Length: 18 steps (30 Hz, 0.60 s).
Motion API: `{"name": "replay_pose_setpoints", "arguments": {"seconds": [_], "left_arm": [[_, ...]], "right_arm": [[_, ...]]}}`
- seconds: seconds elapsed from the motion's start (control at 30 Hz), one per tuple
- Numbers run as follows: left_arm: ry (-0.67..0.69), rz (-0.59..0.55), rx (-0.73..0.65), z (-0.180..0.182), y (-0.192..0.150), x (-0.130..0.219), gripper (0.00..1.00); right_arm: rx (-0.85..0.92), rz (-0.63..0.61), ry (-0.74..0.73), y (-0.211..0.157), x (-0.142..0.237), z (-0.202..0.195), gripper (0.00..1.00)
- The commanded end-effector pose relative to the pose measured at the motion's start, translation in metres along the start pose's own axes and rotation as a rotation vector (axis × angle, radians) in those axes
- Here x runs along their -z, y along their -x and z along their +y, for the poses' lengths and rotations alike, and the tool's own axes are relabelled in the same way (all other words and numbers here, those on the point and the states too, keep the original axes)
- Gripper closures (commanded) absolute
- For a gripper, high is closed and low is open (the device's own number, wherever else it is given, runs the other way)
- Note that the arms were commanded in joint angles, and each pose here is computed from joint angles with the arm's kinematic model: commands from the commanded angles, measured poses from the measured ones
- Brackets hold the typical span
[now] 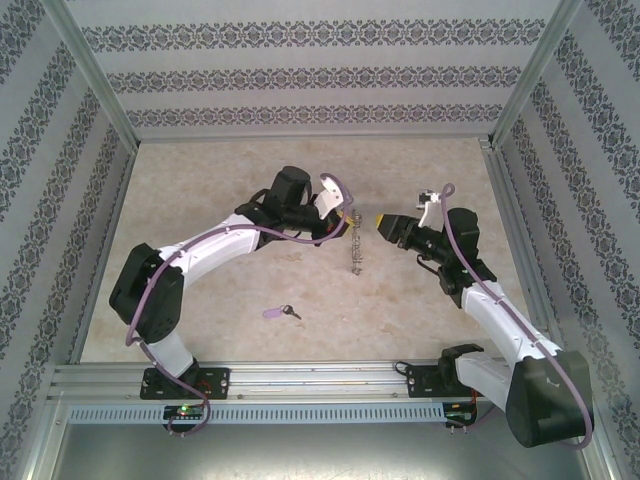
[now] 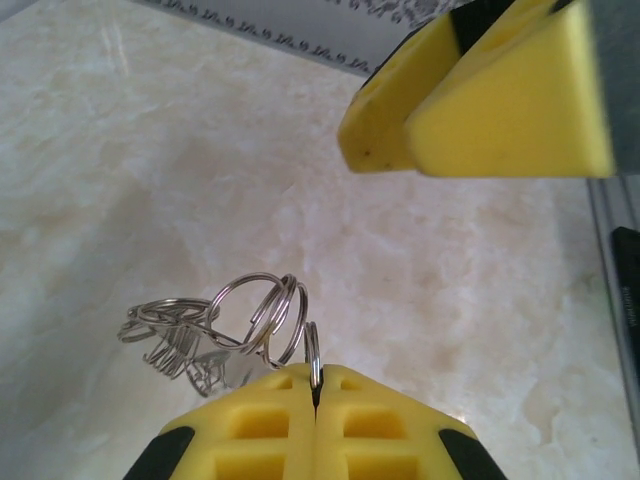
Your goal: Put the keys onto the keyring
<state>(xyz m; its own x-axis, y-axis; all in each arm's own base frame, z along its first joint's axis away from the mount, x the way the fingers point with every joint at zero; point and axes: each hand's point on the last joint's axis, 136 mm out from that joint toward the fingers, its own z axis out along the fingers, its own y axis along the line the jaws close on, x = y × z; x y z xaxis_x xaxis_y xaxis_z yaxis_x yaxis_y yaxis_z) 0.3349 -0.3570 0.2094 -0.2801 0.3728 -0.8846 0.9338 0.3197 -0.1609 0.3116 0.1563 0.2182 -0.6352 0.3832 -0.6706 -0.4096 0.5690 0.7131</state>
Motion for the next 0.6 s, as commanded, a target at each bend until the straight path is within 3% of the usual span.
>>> {"name": "replay_pose_setpoints", "arguments": {"seconds": [0.0,0.17,0.57], "left_arm": [[-0.086,-0.134,-0.064,-0.015,0.034,0.019,1.00],[-0.094,-0.143,-0.058,-0.017,0.037,0.023,1.00],[-0.158,-0.157,-0.049,-0.027,0.043,0.025,1.00]], "right_arm": [[0.046,0.020,0.118,-0.006,-0.003,0.020,0.58],[0.063,0.029,0.179,-0.008,0.000,0.037,0.65],[0.097,0.059,0.244,-0.009,-0.011,0.061,0.67]]}}
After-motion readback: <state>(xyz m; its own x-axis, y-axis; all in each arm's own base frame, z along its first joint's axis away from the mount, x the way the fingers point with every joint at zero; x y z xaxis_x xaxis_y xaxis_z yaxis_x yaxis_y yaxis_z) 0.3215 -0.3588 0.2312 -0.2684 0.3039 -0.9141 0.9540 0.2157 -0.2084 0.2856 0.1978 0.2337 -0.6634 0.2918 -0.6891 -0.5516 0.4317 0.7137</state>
